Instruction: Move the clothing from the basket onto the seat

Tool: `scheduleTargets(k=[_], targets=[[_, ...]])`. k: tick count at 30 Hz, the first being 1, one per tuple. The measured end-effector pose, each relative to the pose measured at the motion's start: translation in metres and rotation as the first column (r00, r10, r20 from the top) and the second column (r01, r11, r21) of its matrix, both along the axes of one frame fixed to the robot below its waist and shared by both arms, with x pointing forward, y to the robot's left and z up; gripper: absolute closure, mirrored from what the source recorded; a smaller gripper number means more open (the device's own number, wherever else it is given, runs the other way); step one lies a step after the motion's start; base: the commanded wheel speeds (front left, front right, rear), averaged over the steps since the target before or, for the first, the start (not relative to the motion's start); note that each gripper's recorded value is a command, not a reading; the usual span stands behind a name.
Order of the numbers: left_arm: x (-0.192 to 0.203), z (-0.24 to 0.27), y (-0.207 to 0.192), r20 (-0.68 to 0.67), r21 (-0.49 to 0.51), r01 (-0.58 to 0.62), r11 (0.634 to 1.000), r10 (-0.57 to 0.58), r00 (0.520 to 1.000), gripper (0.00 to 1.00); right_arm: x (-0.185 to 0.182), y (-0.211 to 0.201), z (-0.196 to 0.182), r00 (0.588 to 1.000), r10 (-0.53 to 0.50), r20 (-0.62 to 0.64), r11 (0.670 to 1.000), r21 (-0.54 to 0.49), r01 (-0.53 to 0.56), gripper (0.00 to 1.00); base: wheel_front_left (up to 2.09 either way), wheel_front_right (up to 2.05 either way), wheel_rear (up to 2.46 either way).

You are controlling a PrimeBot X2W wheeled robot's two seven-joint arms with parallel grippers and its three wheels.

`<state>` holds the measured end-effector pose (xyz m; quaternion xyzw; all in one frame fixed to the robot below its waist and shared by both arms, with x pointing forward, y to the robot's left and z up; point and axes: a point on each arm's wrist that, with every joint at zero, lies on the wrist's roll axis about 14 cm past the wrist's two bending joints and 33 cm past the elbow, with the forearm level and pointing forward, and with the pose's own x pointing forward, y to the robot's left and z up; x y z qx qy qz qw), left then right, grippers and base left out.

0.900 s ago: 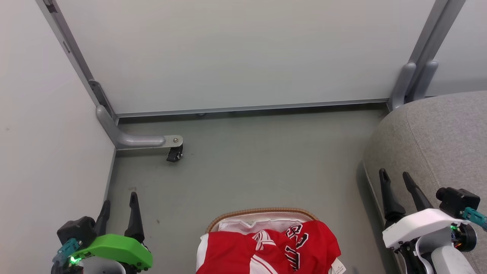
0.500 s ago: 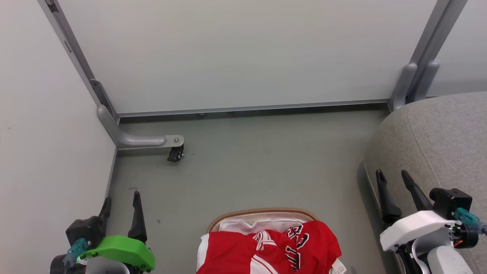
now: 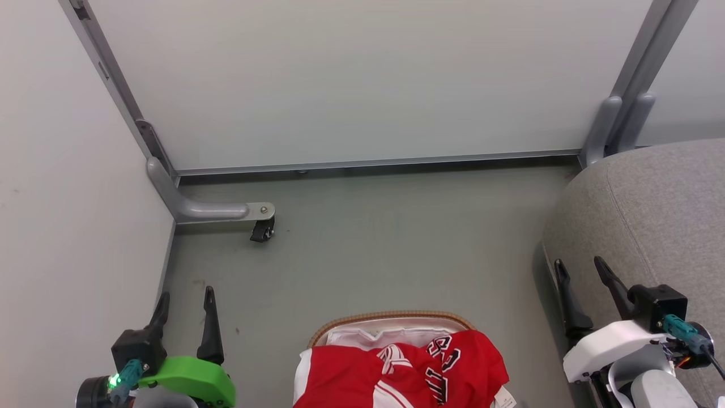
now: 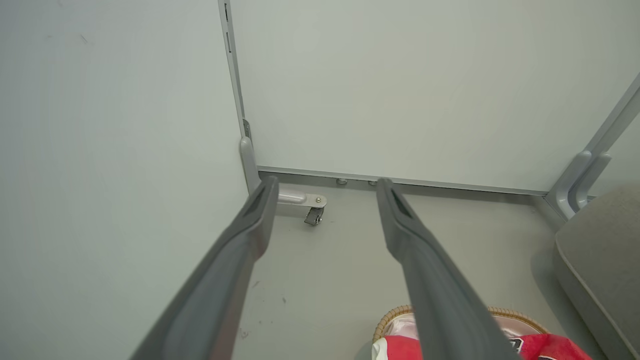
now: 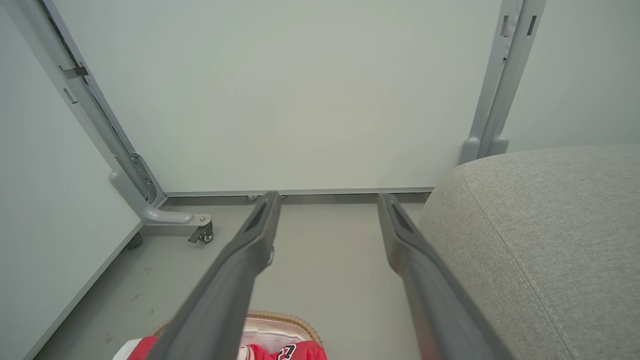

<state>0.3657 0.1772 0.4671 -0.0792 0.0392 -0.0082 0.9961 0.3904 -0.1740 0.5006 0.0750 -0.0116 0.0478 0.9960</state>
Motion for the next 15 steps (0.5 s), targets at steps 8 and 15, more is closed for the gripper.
scheduleTargets(k=[8, 15], targets=[[-0.004, -0.004, -0.002, -0.001, 0.028, 0.013, 1.0, -0.013, 1.0, 0.0, -0.003, 0.002, -0.007, 1.0, 0.008, -0.011, 0.998, -0.061, -0.009, 0.0, 0.0, 0.0, 0.0], [-0.007, -0.02, -0.013, -0.041, 0.027, 0.064, 0.998, -0.063, 0.997, 0.0, -0.002, 0.002, -0.015, 1.0, 0.011, -0.026, 0.995, -0.103, -0.013, 0.0, 0.0, 0.0, 0.0]])
